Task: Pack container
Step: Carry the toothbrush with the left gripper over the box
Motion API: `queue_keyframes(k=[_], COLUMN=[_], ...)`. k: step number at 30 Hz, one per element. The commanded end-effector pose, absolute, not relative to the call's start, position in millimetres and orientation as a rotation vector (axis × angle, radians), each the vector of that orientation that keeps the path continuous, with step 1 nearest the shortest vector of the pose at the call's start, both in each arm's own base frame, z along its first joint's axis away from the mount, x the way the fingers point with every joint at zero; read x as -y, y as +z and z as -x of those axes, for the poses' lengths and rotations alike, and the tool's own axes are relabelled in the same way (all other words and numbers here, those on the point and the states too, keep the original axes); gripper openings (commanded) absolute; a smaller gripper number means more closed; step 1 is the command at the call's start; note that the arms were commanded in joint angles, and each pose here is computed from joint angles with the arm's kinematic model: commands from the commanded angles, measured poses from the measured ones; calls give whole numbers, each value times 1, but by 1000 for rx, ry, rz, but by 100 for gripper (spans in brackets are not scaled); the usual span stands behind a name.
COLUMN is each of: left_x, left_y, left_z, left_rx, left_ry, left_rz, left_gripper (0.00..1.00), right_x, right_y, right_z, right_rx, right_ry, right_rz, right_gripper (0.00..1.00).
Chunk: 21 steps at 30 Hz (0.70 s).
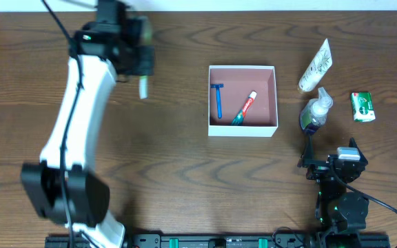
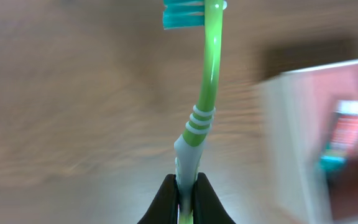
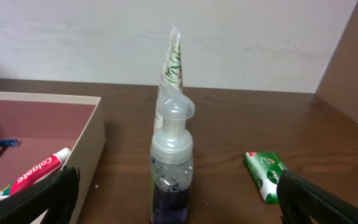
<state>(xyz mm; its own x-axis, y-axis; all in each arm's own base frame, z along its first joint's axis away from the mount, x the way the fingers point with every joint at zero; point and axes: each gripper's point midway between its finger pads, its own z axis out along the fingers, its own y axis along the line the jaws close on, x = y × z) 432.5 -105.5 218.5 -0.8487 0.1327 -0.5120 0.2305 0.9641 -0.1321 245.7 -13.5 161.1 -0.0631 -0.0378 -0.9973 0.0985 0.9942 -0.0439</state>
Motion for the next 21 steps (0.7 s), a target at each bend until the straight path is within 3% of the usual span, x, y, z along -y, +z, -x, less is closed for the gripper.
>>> queue_keyframes(k=[1,5,9,16,21], left_x=[169,238,268,285,285], left_y=[230,224,198,149,144], left_z=[-412,-391,-384,-377,-377], left_rx=[-2556,-2515,-2546,-2666,-2676], left_ry=[-375,-410,-306,-281,-277], left_rz=[-393,-584,-615,-625,-623], left_gripper=[6,6,6,6,6], right_x=[10,10,10,10,10], right_y=[160,160,160,160,160], right_z=[-246,-246,-246,-246,-246], right_rx=[-1631,-1631,-1631,-1631,-1631], right_ry=[-108,-108,-108,-108,-108], right_rz=[-25,-25,-25,-25,-25], right_gripper=[99,99,99,99,99])
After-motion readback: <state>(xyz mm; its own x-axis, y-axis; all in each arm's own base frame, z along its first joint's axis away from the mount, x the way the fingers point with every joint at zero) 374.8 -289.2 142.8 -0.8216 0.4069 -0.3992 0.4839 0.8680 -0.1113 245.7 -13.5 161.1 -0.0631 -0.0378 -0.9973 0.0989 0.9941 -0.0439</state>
